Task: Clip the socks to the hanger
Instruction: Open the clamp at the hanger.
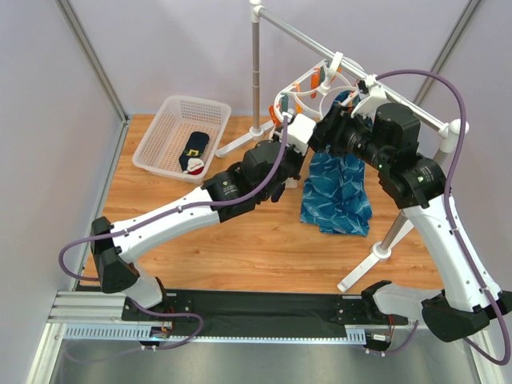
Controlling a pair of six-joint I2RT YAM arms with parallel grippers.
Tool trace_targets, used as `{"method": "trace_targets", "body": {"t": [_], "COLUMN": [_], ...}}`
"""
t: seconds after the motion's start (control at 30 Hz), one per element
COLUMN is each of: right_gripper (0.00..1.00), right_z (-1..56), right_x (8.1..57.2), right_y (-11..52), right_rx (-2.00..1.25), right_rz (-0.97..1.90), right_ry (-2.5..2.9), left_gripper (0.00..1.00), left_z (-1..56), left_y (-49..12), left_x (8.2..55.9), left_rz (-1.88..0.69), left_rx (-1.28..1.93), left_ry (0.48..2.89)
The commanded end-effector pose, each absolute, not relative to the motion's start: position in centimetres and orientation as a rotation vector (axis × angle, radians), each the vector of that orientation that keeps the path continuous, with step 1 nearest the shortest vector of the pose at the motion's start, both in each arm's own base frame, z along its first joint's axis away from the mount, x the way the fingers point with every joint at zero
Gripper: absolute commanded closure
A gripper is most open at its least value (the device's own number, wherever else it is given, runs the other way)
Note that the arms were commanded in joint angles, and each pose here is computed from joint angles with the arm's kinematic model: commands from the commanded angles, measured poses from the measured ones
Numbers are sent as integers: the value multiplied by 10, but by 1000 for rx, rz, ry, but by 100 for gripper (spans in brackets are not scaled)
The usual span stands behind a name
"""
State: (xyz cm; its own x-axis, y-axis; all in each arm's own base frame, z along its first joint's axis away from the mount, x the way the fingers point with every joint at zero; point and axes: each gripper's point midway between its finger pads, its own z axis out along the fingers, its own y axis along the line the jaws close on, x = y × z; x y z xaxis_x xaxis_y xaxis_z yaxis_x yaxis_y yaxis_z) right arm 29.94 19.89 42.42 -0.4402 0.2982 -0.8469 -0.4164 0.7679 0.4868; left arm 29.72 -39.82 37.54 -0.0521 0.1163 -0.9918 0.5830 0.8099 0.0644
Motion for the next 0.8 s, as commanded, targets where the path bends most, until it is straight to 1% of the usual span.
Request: {"method": "trace_targets", "body": {"t": [0.0,0.07,0.13,0.2,0.27,0.47,0.7,0.77], "right_gripper": [41,45,45,42,35,33,26,28], "right_z": [444,448,453,457,458,454,455,455], "right_x": [306,309,314,316,320,329,317,312], "right_y": [200,204,206,206,199,192,212,211], "right_rx": [-46,-13,22,39,95,202,10,-45], "right_rz": [834,867,884,887,861,827,908,899], "right_ry": [1773,1775,1785,1779,1779,1806,1788,1754], "left_gripper": [100,100,100,100,100,100,100,100], "left_z": [380,382,383,380,381,390,392,392], "left_y": [-396,-397,-397,-397,-394,-387,-383,-381], "left_x": [276,273,269,266,264,269,286,285], "left_rz": [-505,-529,-542,-557,-564,-526,-407,-412], "left_rx": [619,625,643,660,658,622,599,591], "left_ry": [1564,1549,1547,1546,1534,1498,1509,1511]}}
